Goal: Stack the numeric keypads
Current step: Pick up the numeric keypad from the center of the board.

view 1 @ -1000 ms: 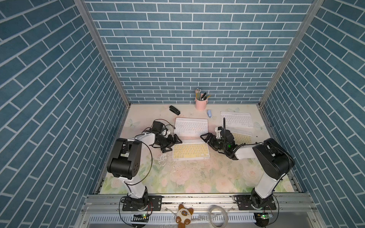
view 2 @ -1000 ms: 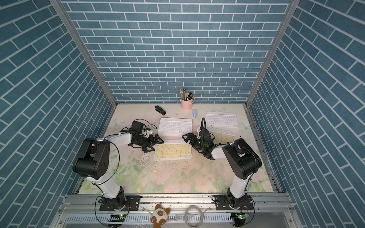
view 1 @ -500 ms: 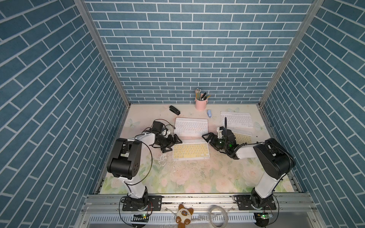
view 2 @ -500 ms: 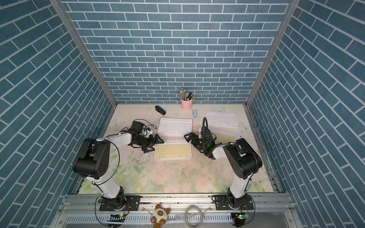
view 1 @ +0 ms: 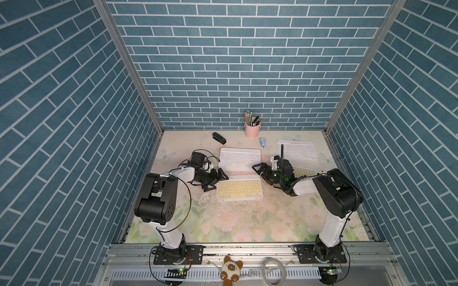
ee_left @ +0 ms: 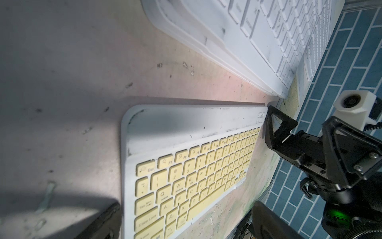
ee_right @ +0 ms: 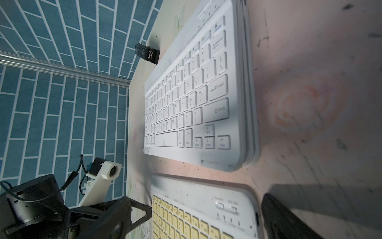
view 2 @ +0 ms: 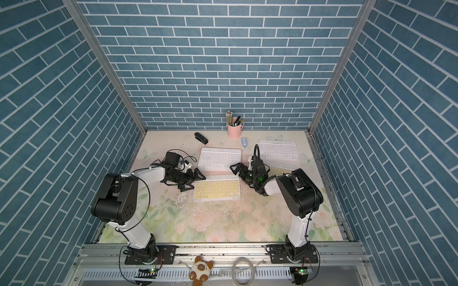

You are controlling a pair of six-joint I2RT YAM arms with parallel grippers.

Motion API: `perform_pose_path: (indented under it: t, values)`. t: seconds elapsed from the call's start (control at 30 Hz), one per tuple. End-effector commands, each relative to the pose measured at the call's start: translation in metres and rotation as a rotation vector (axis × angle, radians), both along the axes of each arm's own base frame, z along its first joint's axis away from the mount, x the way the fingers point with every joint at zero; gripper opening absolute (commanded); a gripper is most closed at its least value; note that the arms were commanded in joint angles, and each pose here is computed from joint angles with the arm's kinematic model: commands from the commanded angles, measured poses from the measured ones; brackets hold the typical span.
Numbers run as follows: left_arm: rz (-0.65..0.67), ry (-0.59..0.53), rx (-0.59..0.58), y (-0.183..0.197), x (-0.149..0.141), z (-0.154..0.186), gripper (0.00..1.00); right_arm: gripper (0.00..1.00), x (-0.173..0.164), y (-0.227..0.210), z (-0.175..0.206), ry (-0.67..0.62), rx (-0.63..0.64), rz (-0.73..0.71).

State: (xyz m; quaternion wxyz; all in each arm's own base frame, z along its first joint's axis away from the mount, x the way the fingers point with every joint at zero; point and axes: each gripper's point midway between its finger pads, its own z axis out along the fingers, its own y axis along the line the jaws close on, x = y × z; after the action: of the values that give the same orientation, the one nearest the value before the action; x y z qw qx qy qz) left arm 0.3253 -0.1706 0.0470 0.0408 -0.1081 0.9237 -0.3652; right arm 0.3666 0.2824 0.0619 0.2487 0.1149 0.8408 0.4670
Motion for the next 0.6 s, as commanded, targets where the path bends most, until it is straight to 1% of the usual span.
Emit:
perform_pose_path:
  t: [0.0,0.27,0.43,0.57]
  values:
    - [-0.004,0.105,0.046,0.004,-0.020,-0.027,1.00,0.99,-0.008,0.004,-0.007,0.028,0.006,0.011]
    - [-0.004,0.104,0.047,0.004,-0.020,-0.027,1.00,0.99,-0.012,0.008,0.001,0.012,0.026,0.016]
    - [-0.004,0.105,0.049,0.004,-0.021,-0.027,1.00,0.99,-0.014,0.011,0.011,-0.036,0.088,0.024]
    - [-0.003,0.104,0.050,0.005,-0.020,-0.027,0.99,0.99,-0.019,0.009,0.015,-0.069,0.115,0.032]
